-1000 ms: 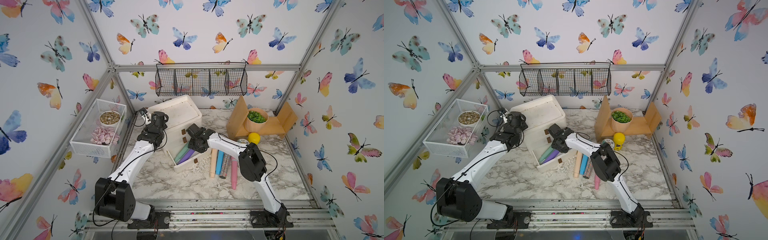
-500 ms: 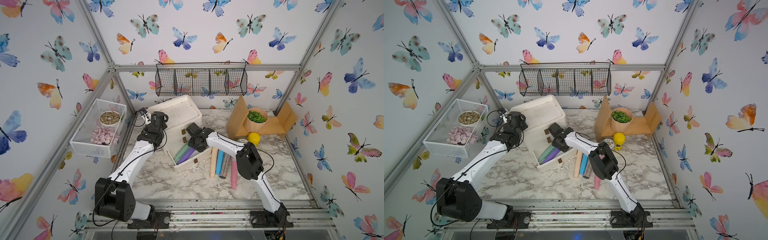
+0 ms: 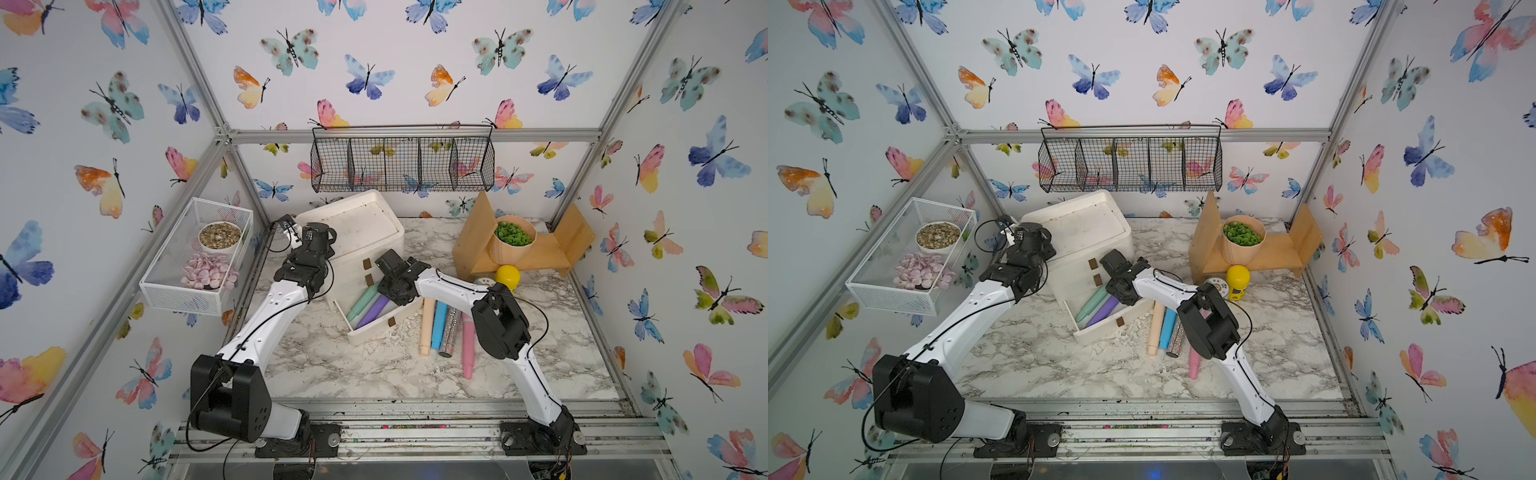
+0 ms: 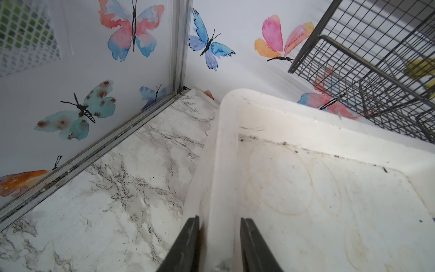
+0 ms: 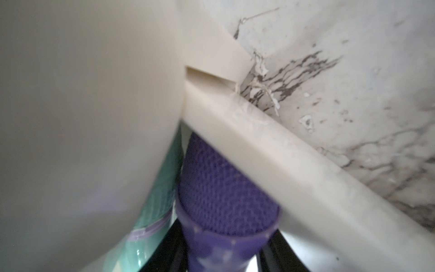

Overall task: Take the microphone out of the drawer
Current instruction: Pick up the microphone from the drawer.

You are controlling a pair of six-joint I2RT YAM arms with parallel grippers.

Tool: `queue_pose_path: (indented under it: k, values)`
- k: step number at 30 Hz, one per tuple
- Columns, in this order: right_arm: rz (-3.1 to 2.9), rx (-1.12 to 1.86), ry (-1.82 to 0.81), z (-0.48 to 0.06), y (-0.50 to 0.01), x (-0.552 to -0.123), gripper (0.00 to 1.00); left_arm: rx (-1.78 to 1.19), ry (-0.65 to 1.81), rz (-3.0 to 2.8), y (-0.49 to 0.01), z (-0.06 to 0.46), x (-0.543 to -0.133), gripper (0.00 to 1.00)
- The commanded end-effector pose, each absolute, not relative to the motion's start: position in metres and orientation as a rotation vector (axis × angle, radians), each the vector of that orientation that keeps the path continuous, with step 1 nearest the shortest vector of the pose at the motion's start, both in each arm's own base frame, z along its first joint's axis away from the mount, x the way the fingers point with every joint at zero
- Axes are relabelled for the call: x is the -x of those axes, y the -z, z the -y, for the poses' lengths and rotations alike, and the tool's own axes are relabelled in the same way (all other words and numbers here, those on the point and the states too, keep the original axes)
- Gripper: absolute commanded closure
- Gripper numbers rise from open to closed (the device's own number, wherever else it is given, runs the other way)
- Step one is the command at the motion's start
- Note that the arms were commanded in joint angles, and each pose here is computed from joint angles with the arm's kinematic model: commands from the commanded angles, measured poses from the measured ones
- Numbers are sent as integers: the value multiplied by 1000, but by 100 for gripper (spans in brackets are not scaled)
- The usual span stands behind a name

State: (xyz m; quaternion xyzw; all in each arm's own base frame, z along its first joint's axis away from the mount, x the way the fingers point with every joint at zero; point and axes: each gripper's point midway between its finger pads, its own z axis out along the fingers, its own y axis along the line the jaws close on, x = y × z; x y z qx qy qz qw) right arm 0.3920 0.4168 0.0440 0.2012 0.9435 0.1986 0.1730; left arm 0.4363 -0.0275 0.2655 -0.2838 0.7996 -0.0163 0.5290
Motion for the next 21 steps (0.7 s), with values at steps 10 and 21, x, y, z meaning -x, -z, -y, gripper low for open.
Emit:
queue_pose_path:
  k: [10,21]
  values:
    - [-2614,-456,-559,-401,-61,-379,59,624,147,-1994,-239,54,-454,65]
    - [-2569,-621,-727,-415,-80,-382,63,629,136,-1983,-243,51,-450,65]
